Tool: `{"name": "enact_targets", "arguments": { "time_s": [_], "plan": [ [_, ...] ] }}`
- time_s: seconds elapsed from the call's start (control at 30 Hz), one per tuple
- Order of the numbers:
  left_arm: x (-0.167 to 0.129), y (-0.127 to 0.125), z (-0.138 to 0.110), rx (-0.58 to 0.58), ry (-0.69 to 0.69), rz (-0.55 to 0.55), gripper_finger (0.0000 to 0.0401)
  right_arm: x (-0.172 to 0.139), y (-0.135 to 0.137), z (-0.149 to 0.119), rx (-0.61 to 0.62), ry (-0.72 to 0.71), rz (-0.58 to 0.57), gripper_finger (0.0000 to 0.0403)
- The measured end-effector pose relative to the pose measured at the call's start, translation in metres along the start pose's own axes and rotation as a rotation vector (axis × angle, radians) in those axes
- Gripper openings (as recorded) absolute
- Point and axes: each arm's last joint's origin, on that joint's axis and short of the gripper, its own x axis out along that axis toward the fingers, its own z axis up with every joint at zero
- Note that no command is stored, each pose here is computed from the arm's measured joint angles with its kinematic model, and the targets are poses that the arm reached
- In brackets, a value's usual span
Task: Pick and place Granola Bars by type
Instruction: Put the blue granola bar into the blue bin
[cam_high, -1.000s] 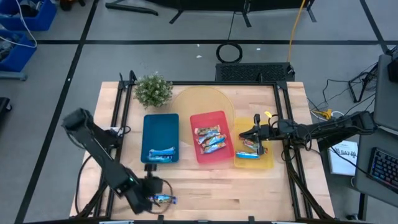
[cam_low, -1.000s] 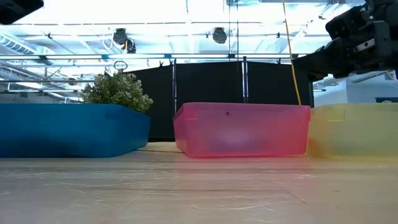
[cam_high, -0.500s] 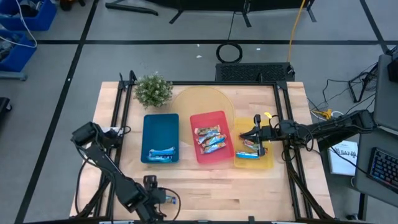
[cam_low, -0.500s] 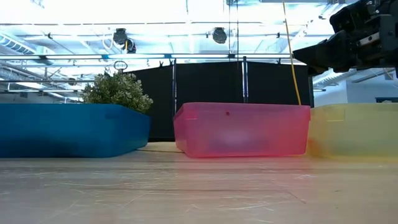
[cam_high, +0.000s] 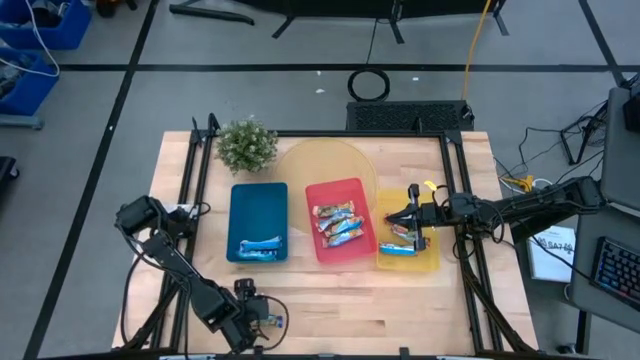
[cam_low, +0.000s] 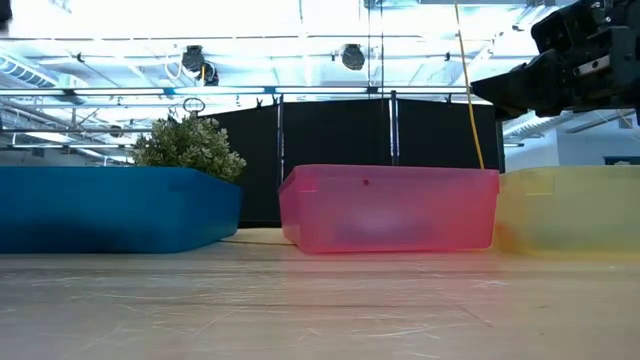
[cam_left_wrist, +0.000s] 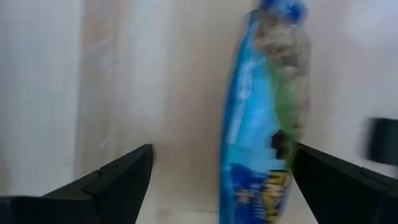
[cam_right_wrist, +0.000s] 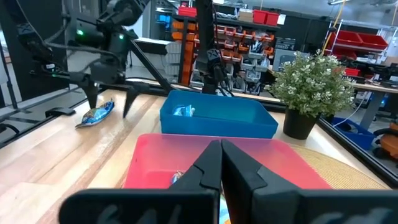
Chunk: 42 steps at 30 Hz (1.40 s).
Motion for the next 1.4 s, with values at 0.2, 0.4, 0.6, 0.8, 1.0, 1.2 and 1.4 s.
{"name": "enact_targets", "arguments": {
  "time_s": [0.2, 0.4, 0.6, 0.8, 1.0, 1.2, 1.4],
  "plan": [
    [0.012, 0.013, -0.008, -0.082, 0.005, 0.006, 0.0376, 0.0, 0.0, 0.0, -0.009, -0.004, -0.001, 0.0],
    [0.013, 0.014, -0.008, -0.06, -0.003, 0.014, 0.0333, 0.0, 0.0, 0.0, -0.019, -0.004, -0.005, 0.0],
    [0.014, 0.016, -0.007, -0.043, -0.001, 0.031, 0.0204, 0.0, 0.0, 0.0, -0.012, -0.003, -0.005, 0.0],
    [0.004, 0.016, -0.003, 0.016, -0.028, -0.002, 0.0072, 0.0, 0.0, 0.0, -0.012, -0.003, -0.005, 0.0],
    [-0.037, 0.019, 0.007, 0.025, -0.193, -0.064, 0.0033, 0.0, 0.0, 0.0, -0.011, 0.0, -0.005, 0.0],
    [-0.094, 0.048, 0.016, 0.038, -0.377, -0.003, 0.0054, 0.0, 0.0, 0.0, -0.008, 0.004, -0.004, 0.0],
    [-0.111, 0.109, 0.019, -0.033, -0.246, 0.281, 0.0029, 0.0, 0.0, 0.0, -0.009, 0.004, -0.004, 0.0]
  ]
}}
